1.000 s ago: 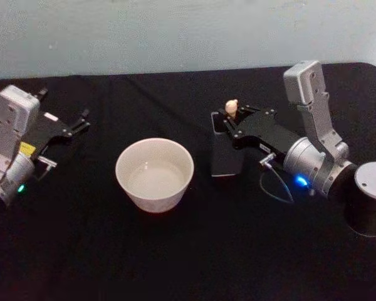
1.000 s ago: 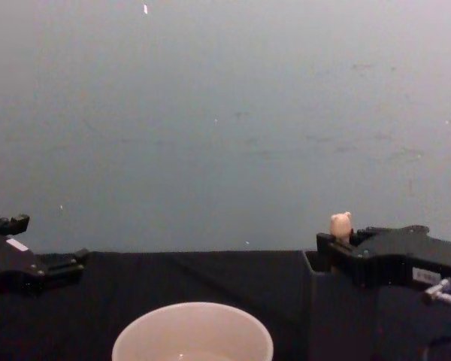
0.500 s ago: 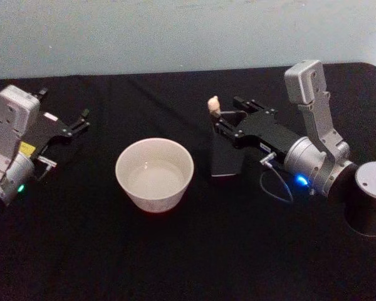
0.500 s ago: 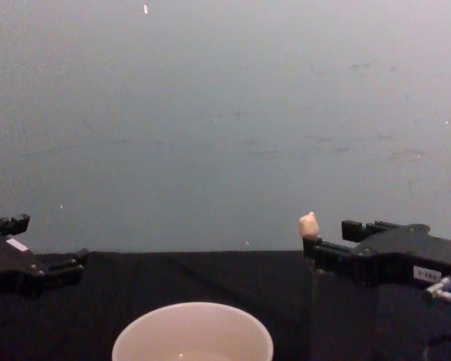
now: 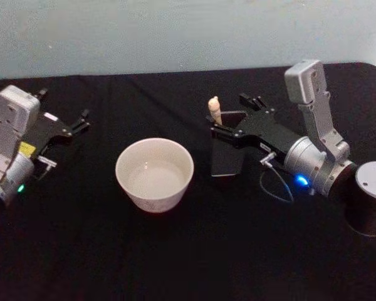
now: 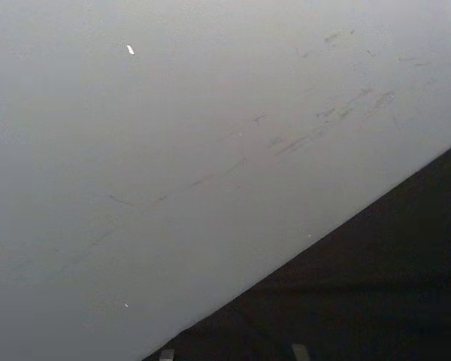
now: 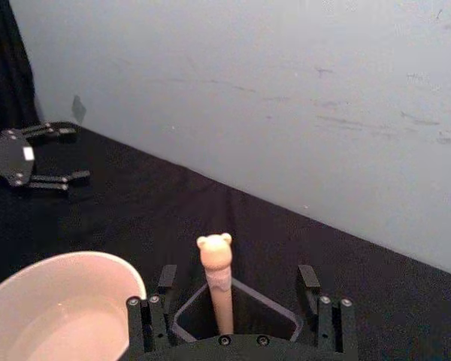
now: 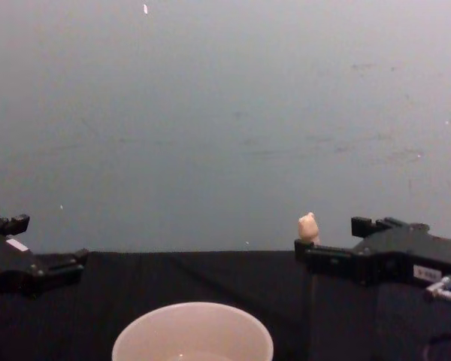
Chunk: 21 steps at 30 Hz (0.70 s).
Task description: Pick up the stirring spoon with one hand, stir inside the cup, then place it back in its original position.
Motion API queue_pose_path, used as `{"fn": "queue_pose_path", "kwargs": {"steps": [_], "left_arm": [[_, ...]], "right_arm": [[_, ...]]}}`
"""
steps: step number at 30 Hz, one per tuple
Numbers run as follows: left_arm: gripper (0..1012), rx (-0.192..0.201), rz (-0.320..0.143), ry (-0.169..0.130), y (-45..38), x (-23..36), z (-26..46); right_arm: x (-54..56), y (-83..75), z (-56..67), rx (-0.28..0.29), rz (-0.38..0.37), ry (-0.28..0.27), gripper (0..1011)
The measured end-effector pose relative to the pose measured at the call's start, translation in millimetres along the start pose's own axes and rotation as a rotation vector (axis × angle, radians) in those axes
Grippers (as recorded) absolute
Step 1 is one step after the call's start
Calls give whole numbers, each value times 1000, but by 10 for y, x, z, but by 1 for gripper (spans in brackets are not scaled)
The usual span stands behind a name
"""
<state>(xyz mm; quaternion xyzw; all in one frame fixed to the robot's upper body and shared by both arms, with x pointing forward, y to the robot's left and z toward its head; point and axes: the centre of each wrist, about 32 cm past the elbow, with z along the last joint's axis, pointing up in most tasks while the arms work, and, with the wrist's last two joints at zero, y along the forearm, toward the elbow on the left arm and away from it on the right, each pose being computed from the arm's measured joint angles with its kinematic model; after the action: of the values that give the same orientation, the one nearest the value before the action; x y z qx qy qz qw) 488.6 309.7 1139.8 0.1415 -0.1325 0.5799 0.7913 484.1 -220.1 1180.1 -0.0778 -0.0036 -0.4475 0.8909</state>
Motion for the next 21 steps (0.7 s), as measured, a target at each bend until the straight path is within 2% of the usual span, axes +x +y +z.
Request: {"fn": "queue_pose_path", "kwargs": {"steps": [4, 8, 10, 11, 13, 15, 17, 20, 21], "left_arm": [[1001, 0, 0, 0, 0, 0, 0], [1001, 0, 0, 0, 0, 0, 0], [1001, 0, 0, 0, 0, 0, 0], [1001, 0, 0, 0, 0, 0, 0], [1001, 0, 0, 0, 0, 0, 0], [1001, 0, 0, 0, 0, 0, 0], [1001, 0, 0, 0, 0, 0, 0], [1001, 0, 0, 0, 0, 0, 0], [1001, 0, 0, 0, 0, 0, 0]], "right_arm": [[12, -11, 33, 24, 11, 10, 1000], [49, -58, 182, 137, 29, 41, 1000], [66, -71, 221, 172, 22, 50, 1000], [83, -80, 257, 206, 6, 59, 1000], [103, -86, 279, 232, -24, 64, 1000], [131, -76, 286, 250, -84, 69, 1000], [150, -59, 268, 245, -131, 66, 1000], [202, 3, 154, 195, -259, 44, 1000], [202, 3, 154, 195, -259, 44, 1000]]}}
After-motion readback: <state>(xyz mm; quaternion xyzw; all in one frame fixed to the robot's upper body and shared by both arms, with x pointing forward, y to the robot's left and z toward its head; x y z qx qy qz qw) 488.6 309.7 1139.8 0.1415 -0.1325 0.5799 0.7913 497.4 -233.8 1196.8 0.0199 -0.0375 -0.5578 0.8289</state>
